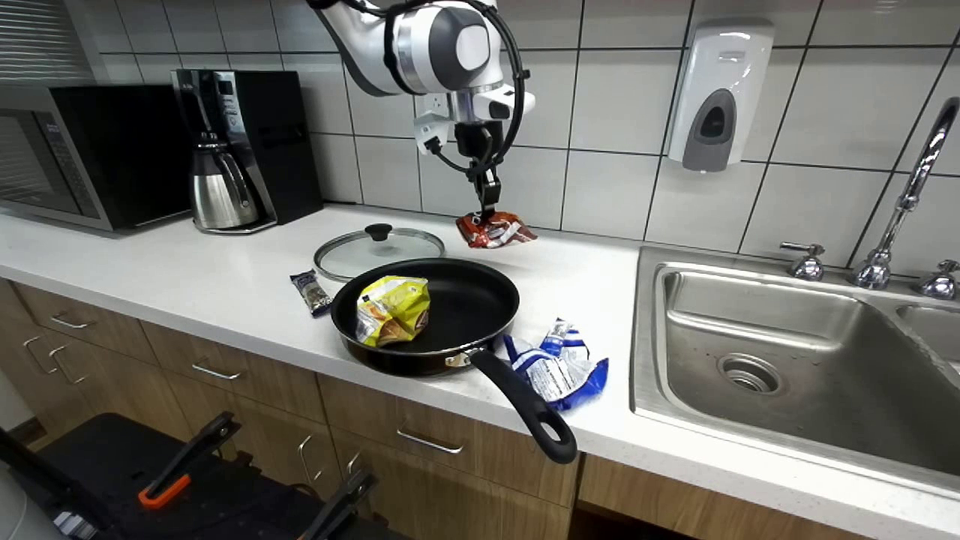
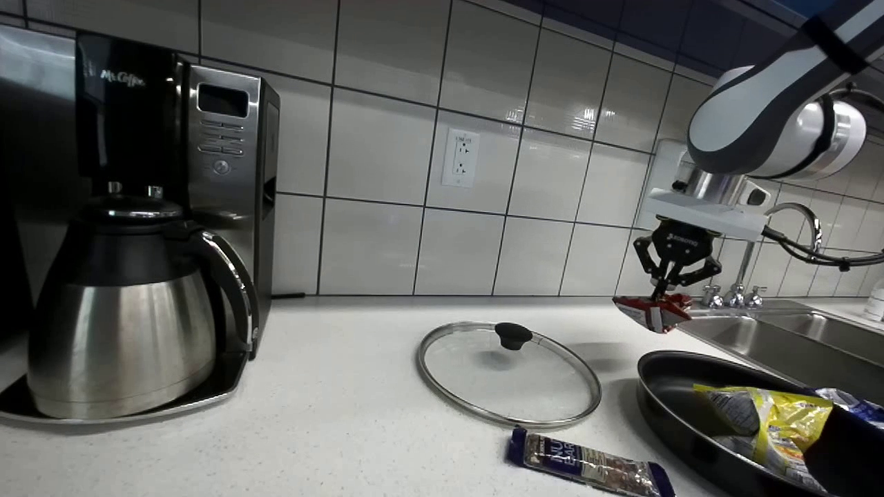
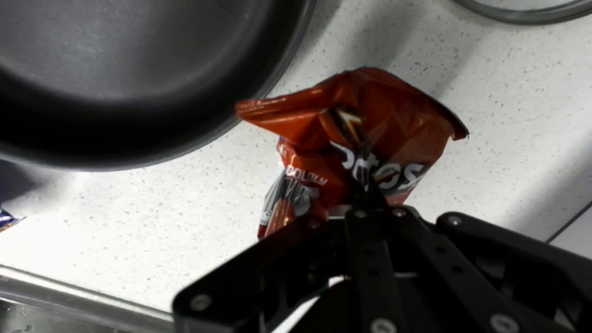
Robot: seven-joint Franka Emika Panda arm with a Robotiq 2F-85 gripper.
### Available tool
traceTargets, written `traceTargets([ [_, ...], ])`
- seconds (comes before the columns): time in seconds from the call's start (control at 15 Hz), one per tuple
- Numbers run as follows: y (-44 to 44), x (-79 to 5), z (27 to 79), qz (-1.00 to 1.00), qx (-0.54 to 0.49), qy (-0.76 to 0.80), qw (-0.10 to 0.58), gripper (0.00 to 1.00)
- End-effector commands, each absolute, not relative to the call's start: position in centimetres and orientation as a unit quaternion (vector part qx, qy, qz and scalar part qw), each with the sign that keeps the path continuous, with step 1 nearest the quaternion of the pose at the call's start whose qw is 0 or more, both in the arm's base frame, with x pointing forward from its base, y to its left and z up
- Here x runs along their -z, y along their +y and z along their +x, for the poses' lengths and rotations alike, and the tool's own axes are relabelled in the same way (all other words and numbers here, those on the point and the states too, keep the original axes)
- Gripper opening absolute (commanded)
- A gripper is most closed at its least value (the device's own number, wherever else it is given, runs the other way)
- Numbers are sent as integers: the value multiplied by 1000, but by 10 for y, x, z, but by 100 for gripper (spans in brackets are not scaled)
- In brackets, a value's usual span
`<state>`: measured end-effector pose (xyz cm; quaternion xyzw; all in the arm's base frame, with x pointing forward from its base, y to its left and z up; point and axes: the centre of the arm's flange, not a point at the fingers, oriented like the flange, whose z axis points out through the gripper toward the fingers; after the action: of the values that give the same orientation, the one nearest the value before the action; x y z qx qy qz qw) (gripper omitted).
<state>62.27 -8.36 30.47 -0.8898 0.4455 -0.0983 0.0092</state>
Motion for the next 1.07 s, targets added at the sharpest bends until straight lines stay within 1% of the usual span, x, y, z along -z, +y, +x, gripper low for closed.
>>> traceTargets([
  [0.0,-56,-333,579,-890,102,443,3,0],
  [0.27,-49,-327,551,-888,88,452,-3,0],
  [0.53,-53,-305,534,-884,63,463,-6,0],
  [1.0,-53,-269,533,-885,25,464,-18,0],
])
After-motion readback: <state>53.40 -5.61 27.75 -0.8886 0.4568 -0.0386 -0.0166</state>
